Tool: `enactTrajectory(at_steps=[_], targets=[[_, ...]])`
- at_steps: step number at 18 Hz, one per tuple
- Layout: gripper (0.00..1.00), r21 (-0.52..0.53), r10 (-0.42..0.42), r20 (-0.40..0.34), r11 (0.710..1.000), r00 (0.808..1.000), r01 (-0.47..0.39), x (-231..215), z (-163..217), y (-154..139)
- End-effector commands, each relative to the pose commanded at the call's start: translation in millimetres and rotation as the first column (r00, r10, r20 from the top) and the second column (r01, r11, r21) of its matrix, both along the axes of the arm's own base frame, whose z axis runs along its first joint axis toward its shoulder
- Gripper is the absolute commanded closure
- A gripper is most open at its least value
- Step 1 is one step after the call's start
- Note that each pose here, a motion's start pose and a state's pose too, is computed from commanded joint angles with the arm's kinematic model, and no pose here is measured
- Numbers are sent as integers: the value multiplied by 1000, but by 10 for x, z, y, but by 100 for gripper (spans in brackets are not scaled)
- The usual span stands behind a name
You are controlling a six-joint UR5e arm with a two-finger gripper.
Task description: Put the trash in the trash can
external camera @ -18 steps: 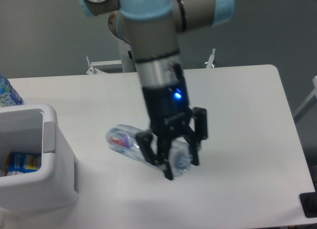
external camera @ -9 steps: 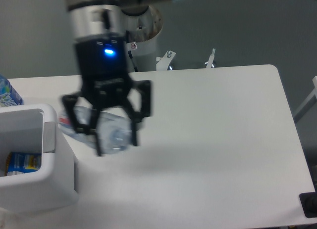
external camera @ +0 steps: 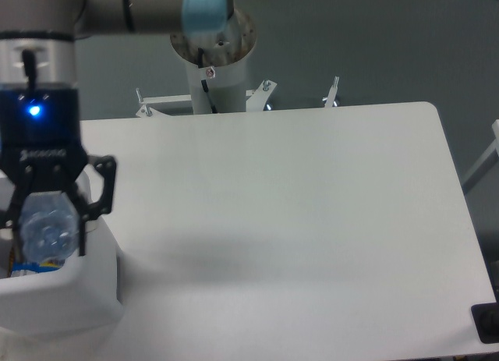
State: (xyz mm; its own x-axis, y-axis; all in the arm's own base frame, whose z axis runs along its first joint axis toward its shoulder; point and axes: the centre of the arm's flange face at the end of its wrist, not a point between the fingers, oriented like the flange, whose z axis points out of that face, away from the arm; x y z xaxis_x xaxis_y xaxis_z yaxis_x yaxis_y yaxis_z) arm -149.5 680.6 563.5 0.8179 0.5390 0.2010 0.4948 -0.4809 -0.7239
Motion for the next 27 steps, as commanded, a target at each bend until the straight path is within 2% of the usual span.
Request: enactTrajectory(at_steps=[5,6,7,8,16,18,20,21,24,25,27], targets=[[40,-2,-13,-16,1000,1000,13,-14,10,34],[33,-10,-15,-15,1000,1000,15,-22,-38,51],[13,-14,-23,-20,1000,1000,23,-14,-49,59],[0,-21,-37,-32,999,999,37,-12,-57,59],[0,-23,-47,-57,999,997,46,-21,30,-11],[0,-35,3,-103,999,995,-7,-232,96,-116],[0,-76,60,-184,994,981,-75,-606,116,-248],[0,-98,62,-217,992,974,-85,-768,109,-306],[0,-197,20,-270,978,963,-76,-1111,-79,-464],[0,-217,-1,-301,974,954,-68,-1141,-14,-550],[0,-330,-88,-316,944,945,-23,-1232,-55,-729]])
